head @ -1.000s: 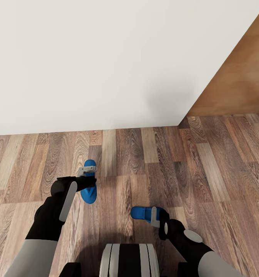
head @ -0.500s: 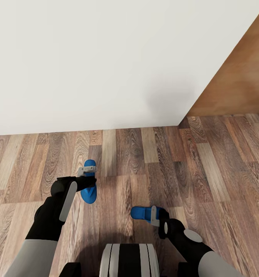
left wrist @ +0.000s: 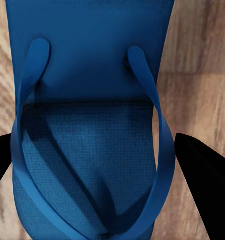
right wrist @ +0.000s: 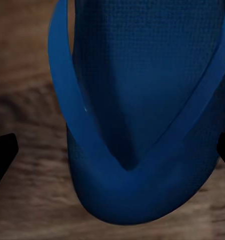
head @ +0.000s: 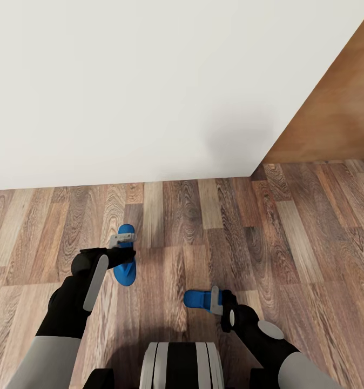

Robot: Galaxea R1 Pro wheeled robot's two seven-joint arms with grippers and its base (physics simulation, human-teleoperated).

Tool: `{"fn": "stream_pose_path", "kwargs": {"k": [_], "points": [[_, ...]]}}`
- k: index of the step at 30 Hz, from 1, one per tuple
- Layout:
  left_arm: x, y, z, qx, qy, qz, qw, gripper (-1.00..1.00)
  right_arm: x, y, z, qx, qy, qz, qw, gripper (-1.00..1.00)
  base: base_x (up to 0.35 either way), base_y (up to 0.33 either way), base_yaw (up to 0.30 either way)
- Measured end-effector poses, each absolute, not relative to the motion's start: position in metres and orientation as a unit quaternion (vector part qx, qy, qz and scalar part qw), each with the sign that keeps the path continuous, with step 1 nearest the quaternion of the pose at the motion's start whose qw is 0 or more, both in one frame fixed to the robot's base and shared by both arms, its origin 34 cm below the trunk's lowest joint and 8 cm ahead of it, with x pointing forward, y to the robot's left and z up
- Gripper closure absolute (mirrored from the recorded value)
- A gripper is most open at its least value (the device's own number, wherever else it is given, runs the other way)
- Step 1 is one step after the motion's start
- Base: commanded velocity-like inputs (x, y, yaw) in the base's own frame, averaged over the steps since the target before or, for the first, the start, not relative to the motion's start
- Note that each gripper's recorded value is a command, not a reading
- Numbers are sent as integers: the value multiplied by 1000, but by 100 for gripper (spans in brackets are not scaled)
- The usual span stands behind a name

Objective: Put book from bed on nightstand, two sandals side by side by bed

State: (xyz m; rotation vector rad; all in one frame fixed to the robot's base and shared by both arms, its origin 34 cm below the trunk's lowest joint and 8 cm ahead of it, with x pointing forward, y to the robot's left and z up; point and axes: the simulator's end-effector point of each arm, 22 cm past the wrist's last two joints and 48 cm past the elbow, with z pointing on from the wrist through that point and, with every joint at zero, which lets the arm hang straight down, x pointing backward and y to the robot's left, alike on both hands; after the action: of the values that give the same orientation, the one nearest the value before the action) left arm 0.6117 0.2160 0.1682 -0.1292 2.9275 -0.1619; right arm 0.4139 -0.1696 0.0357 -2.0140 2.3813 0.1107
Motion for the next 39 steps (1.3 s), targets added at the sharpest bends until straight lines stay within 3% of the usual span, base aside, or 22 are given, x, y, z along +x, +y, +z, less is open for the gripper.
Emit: {"fn": "stream_pose_path", "kwargs": {"k": [39], "points": [[613, 215, 168, -43, 992, -56, 107, 100, 425, -175, 35, -642, 766, 14, 24, -100, 7, -10, 0]]}}
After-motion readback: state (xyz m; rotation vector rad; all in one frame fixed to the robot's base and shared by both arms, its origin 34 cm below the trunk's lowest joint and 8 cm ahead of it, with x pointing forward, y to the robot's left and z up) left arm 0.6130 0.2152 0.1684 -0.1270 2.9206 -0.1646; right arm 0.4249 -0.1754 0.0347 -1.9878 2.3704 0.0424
